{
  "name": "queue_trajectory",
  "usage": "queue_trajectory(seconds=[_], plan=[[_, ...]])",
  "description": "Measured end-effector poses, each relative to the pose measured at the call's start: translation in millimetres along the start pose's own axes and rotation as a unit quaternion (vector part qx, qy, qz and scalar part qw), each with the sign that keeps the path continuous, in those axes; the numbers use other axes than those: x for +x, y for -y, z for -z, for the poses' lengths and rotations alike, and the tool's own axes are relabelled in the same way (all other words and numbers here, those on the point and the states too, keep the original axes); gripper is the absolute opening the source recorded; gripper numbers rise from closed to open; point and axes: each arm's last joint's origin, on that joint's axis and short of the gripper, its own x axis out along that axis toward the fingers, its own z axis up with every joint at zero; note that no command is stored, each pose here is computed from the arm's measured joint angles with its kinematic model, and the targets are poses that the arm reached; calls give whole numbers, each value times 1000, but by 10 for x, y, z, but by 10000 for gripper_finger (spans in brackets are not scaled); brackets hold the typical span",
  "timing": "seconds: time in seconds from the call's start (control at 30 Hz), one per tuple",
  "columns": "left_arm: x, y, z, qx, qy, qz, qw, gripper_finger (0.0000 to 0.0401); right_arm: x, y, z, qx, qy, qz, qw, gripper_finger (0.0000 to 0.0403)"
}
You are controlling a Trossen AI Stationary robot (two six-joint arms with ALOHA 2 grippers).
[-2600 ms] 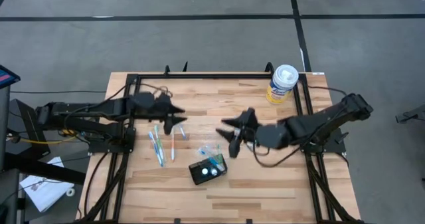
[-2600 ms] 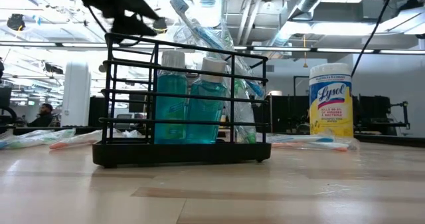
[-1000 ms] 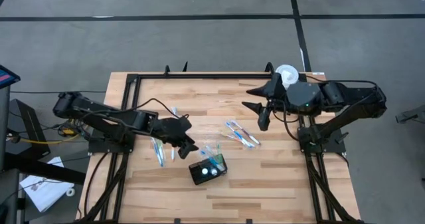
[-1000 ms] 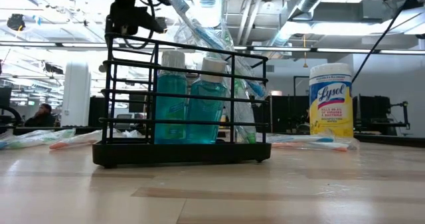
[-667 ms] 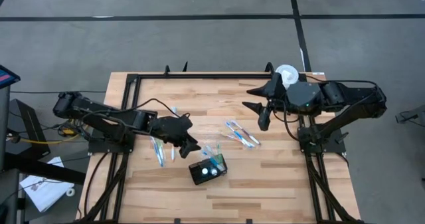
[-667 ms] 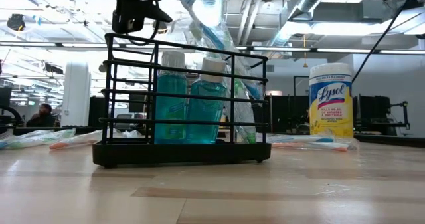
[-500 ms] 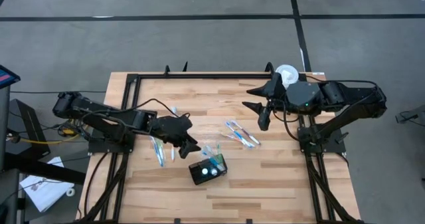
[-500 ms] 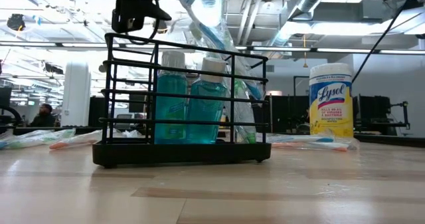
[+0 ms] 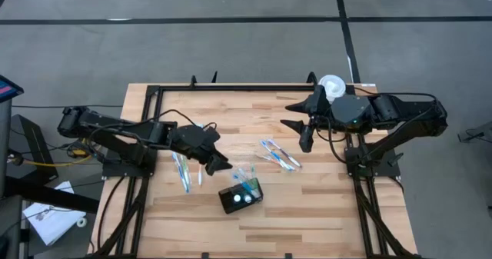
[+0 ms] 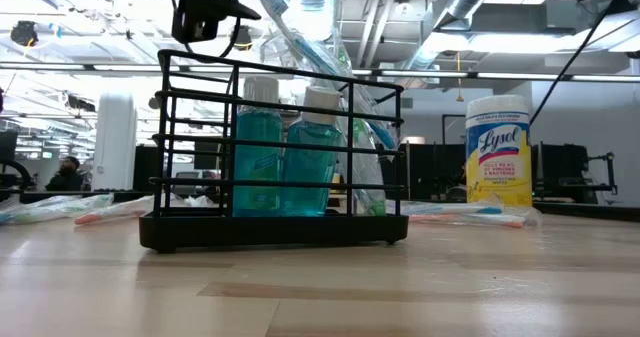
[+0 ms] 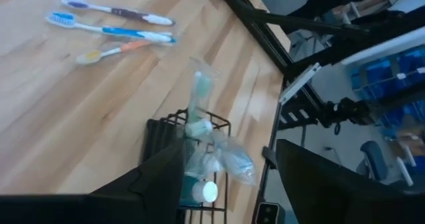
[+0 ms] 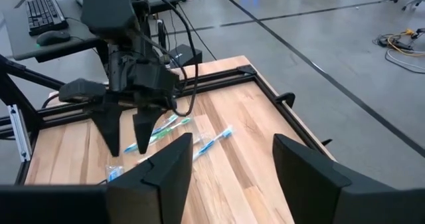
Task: Pick & Place toothbrushing station
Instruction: Put the blue toothbrush into the mesh organizer
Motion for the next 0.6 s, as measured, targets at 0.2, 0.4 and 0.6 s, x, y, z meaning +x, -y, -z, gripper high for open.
queue_trajectory(seconds=[0.2, 0.4, 0.6], plan=[[170, -29, 70, -10, -45, 0, 999, 230, 1, 2, 4, -2, -2, 1, 1000, 196], [217, -23, 76, -7, -46, 4, 999, 227, 0, 5, 13, -5, -7, 2, 1000, 193], [216, -19, 81, -7, -55, 11, 998, 175, 1, 6, 14, -5, -7, 2, 1000, 187]])
